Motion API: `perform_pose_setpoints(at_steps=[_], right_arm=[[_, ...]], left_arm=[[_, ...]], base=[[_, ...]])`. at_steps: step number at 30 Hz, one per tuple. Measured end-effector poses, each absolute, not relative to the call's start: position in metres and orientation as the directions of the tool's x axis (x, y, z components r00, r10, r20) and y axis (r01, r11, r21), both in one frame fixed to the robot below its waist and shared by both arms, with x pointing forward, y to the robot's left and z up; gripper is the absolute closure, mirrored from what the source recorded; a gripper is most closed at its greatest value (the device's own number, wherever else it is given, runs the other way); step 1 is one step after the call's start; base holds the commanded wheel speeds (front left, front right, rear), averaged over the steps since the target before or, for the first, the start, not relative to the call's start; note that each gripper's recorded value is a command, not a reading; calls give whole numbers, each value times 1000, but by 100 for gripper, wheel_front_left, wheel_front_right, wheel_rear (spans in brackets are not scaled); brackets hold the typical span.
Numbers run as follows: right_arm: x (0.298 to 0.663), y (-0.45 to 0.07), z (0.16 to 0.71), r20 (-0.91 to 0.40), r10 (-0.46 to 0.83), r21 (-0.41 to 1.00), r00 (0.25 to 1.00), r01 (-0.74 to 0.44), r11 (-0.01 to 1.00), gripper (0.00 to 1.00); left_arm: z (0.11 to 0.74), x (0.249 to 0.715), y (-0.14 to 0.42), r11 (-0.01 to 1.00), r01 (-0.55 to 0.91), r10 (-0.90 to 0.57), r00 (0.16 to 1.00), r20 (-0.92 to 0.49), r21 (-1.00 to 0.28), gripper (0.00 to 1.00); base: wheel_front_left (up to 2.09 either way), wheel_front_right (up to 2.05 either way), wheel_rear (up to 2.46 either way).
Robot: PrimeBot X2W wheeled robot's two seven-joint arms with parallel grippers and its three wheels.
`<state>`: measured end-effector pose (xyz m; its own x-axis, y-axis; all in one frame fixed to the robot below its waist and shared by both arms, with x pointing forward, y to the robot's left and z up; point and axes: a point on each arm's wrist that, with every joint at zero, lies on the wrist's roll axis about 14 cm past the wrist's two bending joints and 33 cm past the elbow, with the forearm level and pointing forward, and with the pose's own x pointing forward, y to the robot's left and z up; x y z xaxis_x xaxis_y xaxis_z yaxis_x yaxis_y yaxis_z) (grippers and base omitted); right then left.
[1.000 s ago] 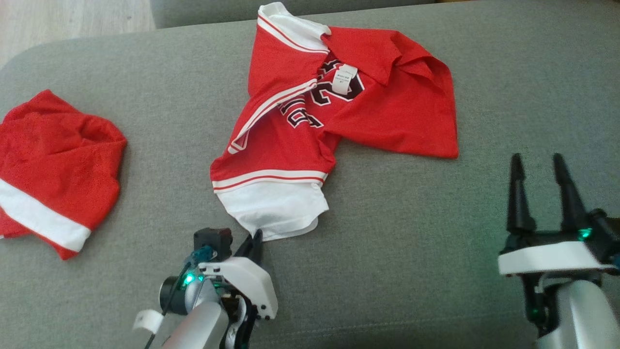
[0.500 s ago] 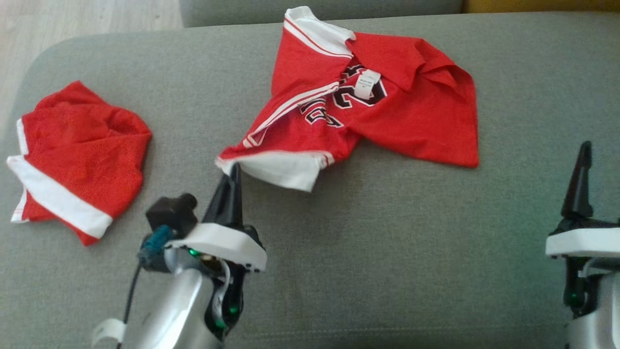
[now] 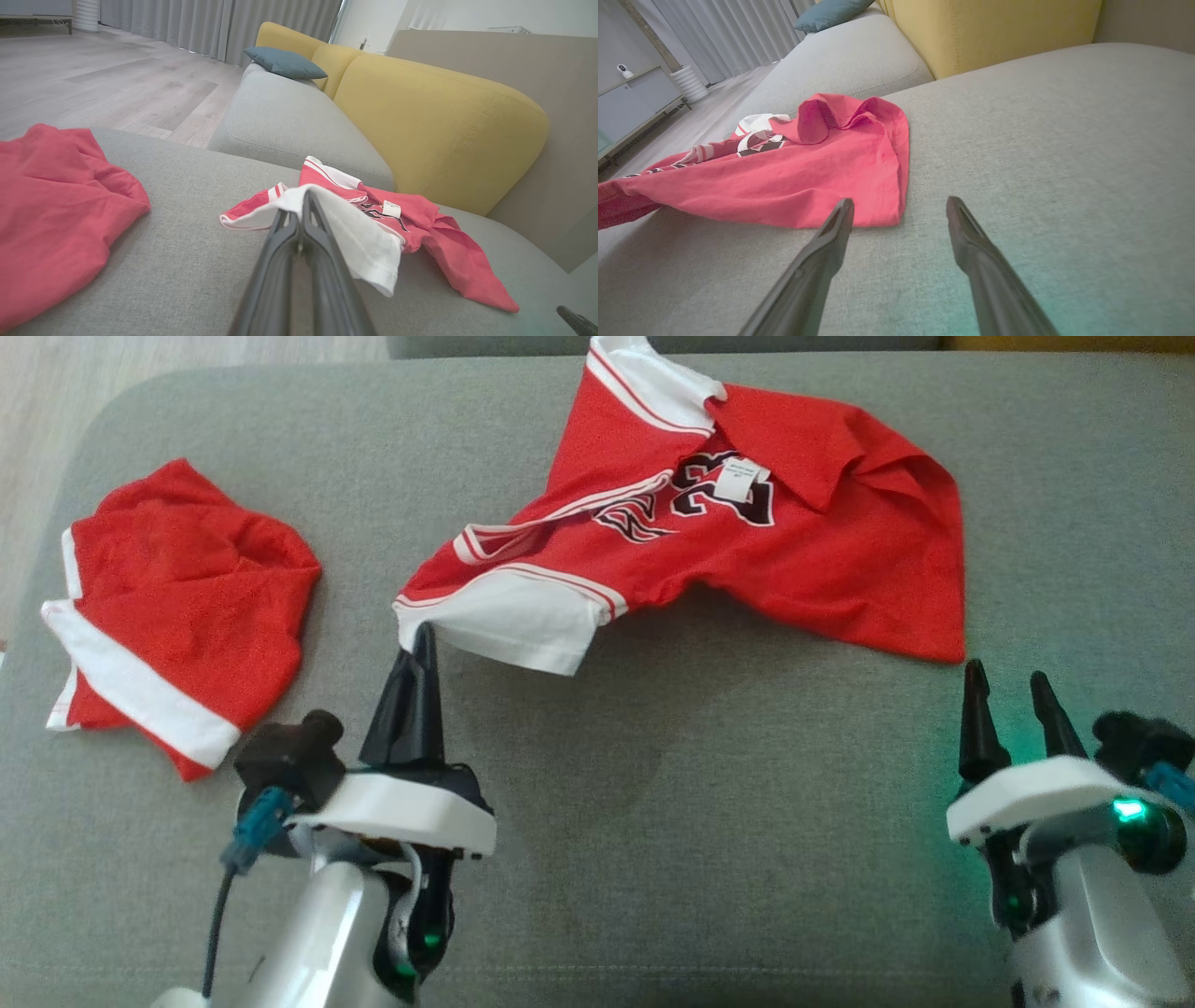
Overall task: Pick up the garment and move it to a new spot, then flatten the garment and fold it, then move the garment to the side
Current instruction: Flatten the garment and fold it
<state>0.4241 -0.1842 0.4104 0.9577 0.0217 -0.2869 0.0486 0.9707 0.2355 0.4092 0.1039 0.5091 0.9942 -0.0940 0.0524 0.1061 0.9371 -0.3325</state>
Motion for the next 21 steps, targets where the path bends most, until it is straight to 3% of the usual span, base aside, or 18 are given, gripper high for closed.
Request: perform_pose_setpoints(at_steps=[17,18,19,20,21], right_arm=[[468,-157,365,-416,54,291,908,76,954,0],[469,-155,365,-419,62,290,906,69,955,14],[470,-153,364,-424,66,295,903,68,953,89],[471,-152,365,-425,70,299,903,67,952,100],[471,-152,365,-425,70,299,903,67,952,100]], left_arm=[[494,411,113,940,69,-68,998,12,-333,100],[494,411,113,940,69,-68,998,13,-333,100],[495,411,113,940,70,-69,998,14,-333,100],[496,411,113,940,70,-68,998,17,-333,100],[496,411,113,940,70,-68,998,17,-333,100]], base=[[0,0,0],[0,0,0],[0,0,0],[0,0,0],[0,0,0]])
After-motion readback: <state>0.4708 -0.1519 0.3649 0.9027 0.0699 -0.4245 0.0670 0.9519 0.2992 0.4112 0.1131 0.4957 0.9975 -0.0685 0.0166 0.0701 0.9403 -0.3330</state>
